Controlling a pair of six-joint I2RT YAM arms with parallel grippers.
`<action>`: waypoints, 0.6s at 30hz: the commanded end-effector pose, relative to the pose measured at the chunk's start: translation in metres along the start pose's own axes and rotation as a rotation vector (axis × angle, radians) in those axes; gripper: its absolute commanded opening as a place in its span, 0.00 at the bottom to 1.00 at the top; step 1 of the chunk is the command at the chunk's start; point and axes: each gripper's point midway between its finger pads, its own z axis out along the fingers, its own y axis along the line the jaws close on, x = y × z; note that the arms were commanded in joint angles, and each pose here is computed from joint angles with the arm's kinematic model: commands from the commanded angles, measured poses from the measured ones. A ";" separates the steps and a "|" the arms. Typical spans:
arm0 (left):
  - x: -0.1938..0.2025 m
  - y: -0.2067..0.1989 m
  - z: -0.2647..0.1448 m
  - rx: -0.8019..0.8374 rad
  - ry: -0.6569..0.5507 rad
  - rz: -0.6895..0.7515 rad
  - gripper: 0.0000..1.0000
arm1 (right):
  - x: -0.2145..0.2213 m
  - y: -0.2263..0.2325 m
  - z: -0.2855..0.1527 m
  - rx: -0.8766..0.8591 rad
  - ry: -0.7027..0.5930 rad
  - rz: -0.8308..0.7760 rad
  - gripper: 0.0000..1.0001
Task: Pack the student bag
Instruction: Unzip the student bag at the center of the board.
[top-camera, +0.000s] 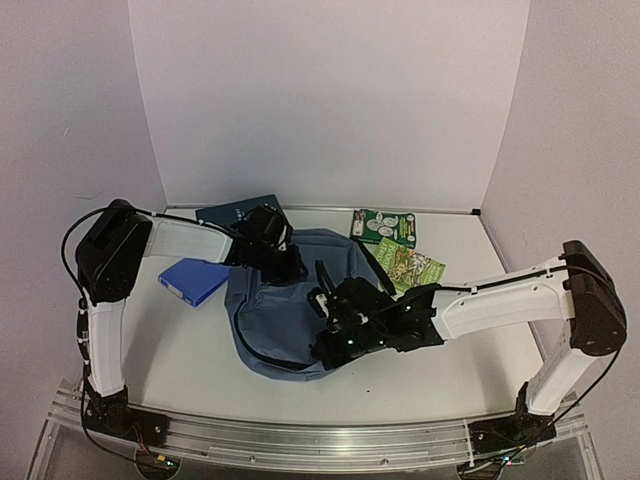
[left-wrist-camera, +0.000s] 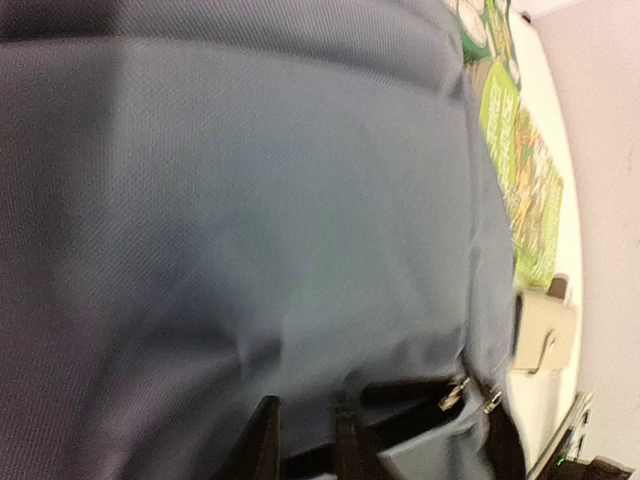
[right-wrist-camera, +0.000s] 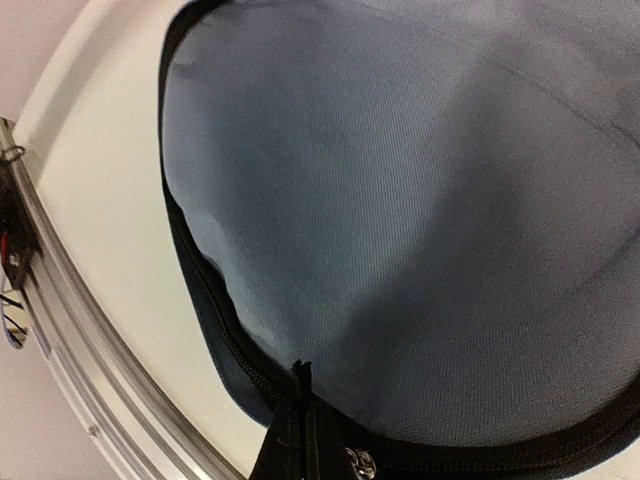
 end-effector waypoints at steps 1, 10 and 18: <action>-0.031 -0.029 -0.027 0.090 -0.131 0.115 0.37 | -0.047 0.024 -0.022 -0.092 -0.219 0.091 0.00; 0.002 -0.025 -0.083 0.119 -0.137 0.166 0.64 | -0.056 0.031 -0.015 -0.140 -0.264 0.151 0.00; 0.040 -0.018 -0.120 0.195 -0.109 0.094 0.68 | -0.059 0.059 -0.003 -0.238 -0.222 0.070 0.00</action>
